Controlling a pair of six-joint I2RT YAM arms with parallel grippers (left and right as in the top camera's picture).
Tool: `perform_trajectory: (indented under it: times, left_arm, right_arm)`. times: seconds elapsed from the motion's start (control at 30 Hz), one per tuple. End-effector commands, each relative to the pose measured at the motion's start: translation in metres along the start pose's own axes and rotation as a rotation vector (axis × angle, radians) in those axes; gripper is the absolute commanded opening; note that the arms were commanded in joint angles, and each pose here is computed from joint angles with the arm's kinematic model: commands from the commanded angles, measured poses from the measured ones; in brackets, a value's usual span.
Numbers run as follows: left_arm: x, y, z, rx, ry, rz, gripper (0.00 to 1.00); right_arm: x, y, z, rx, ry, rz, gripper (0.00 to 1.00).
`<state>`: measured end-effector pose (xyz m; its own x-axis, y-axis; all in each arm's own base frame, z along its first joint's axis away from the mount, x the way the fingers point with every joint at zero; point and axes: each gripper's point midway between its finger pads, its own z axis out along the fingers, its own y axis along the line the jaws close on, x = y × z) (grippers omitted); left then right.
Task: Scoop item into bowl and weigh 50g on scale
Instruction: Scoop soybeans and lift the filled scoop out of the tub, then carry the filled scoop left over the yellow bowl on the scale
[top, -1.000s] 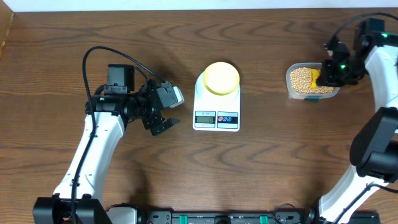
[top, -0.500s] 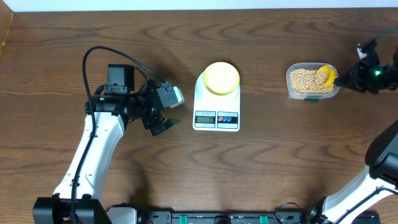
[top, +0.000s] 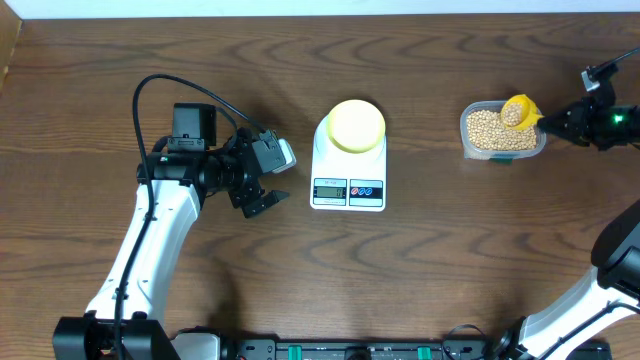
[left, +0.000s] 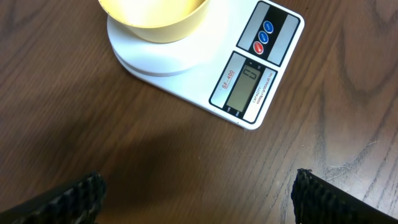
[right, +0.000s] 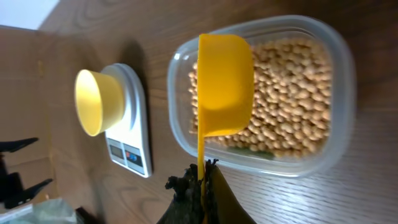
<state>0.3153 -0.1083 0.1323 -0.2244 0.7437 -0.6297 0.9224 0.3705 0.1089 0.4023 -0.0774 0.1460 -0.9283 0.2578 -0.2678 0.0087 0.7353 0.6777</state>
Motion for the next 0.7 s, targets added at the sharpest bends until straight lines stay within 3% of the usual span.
perform_trajectory:
  times: [0.0,0.33,0.67]
  left_arm:
    - [-0.005,-0.001,-0.004,-0.002,-0.019,-0.005,0.98]
    - [-0.004,0.000,-0.004,-0.003,-0.018,-0.005,0.98]
    - [-0.004,0.000,-0.004,-0.003,-0.018,-0.005,0.98]
  right_arm:
    - [-0.003,0.011,0.003,-0.099,-0.021,-0.001,0.01]
    - [-0.011,0.040,0.003,-0.249,-0.061,-0.011,0.01]
    - [0.001,0.081,0.036,-0.299,0.036,-0.070,0.01]
